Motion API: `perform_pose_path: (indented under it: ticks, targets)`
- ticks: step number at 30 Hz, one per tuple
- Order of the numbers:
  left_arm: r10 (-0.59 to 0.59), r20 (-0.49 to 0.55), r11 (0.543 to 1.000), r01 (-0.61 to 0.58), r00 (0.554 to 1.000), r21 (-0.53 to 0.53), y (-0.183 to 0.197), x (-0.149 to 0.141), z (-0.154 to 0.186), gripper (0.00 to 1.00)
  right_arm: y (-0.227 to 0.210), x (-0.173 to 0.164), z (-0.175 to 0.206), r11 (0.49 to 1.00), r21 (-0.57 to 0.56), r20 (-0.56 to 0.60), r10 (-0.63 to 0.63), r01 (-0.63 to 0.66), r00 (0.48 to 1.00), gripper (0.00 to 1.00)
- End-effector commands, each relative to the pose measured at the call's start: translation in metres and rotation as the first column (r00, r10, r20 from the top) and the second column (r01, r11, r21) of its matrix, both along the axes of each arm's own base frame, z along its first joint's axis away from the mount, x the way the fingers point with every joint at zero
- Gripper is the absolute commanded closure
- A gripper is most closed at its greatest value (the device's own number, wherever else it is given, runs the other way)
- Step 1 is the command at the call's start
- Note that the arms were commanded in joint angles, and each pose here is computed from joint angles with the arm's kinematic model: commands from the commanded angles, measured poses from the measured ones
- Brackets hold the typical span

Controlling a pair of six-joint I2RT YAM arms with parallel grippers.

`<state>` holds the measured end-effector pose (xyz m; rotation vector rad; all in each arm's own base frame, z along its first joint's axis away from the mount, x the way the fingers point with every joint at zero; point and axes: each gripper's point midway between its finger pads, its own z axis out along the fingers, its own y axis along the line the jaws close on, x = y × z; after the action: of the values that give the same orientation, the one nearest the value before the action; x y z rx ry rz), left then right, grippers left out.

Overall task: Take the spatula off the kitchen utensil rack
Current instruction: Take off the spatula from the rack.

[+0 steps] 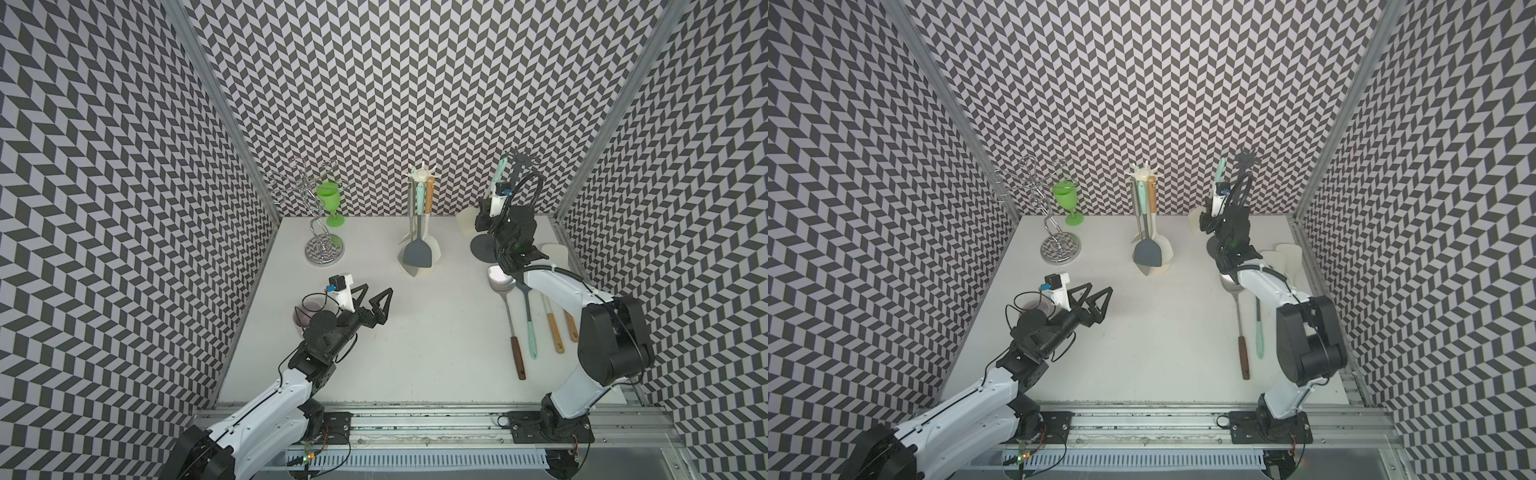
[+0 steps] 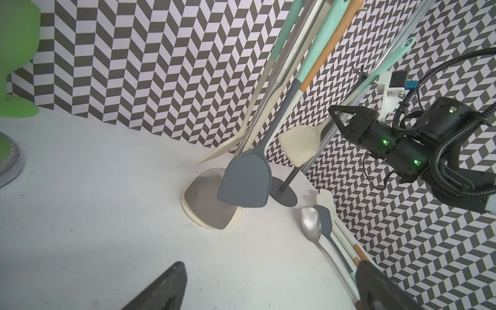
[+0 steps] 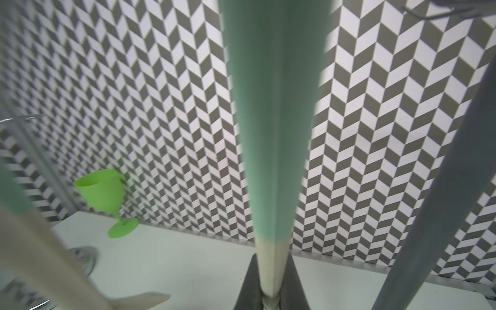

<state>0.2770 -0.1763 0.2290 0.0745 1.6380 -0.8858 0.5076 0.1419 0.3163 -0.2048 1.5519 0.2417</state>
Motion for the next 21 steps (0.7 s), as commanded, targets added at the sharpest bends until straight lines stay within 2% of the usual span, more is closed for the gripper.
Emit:
perform_pose_path:
  ticks: [1, 5, 13, 21]
  targets:
    - [-0.012, 0.041, 1.000, 0.012, 0.999, 0.003, 0.000, -0.004, 0.005, 0.00, 0.022, -0.043, 0.043, 0.983, 0.036, 0.169, 0.170, -0.178, 0.971, 1.00]
    - [-0.020, 0.062, 1.000, 0.019, 0.998, 0.011, -0.001, -0.007, 0.009, 0.00, 0.027, -0.081, 0.040, 0.965, 0.058, 0.186, 0.240, -0.255, 0.953, 1.00]
    - [-0.038, 0.110, 0.999, 0.034, 0.993, 0.041, -0.006, -0.015, 0.020, 0.00, 0.048, -0.157, 0.028, 0.890, 0.113, 0.185, 0.418, -0.442, 0.889, 1.00]
    - [-0.058, 0.209, 0.980, 0.016, 0.976, 0.196, -0.030, -0.026, 0.037, 0.00, 0.087, -0.193, 0.009, 0.799, 0.116, 0.115, 0.579, -0.590, 0.807, 1.00]
